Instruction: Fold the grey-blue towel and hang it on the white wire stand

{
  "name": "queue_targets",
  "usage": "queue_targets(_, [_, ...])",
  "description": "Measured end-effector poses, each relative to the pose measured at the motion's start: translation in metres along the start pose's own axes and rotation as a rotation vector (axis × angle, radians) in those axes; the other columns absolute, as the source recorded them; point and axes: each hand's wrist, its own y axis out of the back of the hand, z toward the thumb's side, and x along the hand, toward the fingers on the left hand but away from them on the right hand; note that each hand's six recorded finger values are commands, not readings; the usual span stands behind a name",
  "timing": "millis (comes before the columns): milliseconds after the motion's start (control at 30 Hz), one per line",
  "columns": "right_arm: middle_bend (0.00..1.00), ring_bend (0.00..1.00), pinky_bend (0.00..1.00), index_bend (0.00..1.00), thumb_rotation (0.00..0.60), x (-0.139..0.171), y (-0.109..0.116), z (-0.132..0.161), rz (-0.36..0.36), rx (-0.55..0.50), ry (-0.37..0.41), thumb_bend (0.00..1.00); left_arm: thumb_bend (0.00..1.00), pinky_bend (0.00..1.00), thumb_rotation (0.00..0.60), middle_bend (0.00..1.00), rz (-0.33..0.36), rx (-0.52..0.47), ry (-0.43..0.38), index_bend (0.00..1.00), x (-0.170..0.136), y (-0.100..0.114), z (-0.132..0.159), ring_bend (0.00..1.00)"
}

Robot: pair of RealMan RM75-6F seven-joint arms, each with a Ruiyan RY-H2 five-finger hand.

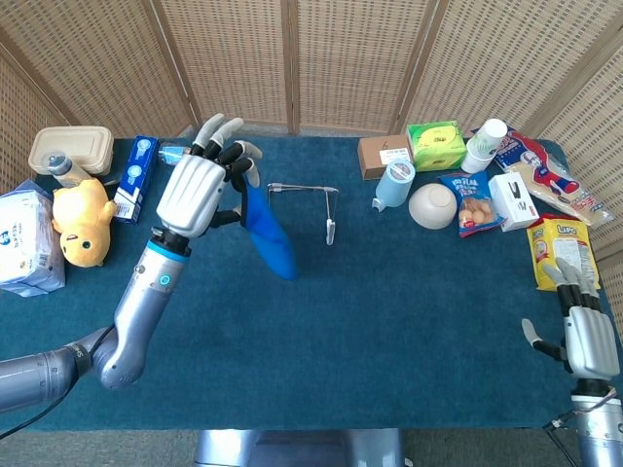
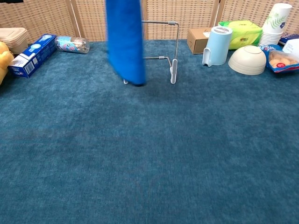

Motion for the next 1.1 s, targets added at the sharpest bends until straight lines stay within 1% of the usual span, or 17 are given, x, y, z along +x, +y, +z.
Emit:
queue_targets(133, [0.05, 0.0, 0.01, 0.1, 0.6, 0.001, 0.0, -0.004, -0.001, -0.007, -0.008, 0.31, 0.54, 0.0, 0.6, 0.37, -0.024, -0.008, 0.029, 0.78, 0.008, -0.003, 0.002, 0.13])
queue_targets(267, [0.05, 0.0, 0.01, 0.1, 0.6, 0.004, 0.002, -0.011, -0.004, -0.009, -0.024, 0.31, 0.54, 0.0, 0.6, 0.37, -0.04, -0.009, 0.043, 0.78, 0.02, -0.012, 0.006, 0.13])
queue_targets(467, [0.05, 0.0, 0.0, 0.1, 0.6, 0.008, 0.005, -0.018, -0.004, -0.012, -0.045, 0.3, 0.54, 0.0, 0.6, 0.36, -0.037, 0.01, 0.081, 0.78, 0.046, -0.029, 0.006, 0.13])
queue_targets(767, [0.05, 0.0, 0.0, 0.09, 0.6, 0.015, 0.009, -0.024, -0.009, -0.013, -0.064, 0.31, 0.54, 0.0, 0.6, 0.36, -0.039, 0.0, 0.151, 0.78, 0.079, -0.051, 0.003, 0.12])
queue_targets(1100, [0.05, 0.0, 0.0, 0.09, 0.6, 0.019, 0.015, -0.027, -0.016, -0.005, -0.08, 0.3, 0.54, 0.0, 0.6, 0.36, -0.047, 0.006, 0.195, 0.78, 0.095, -0.066, -0.001, 0.12])
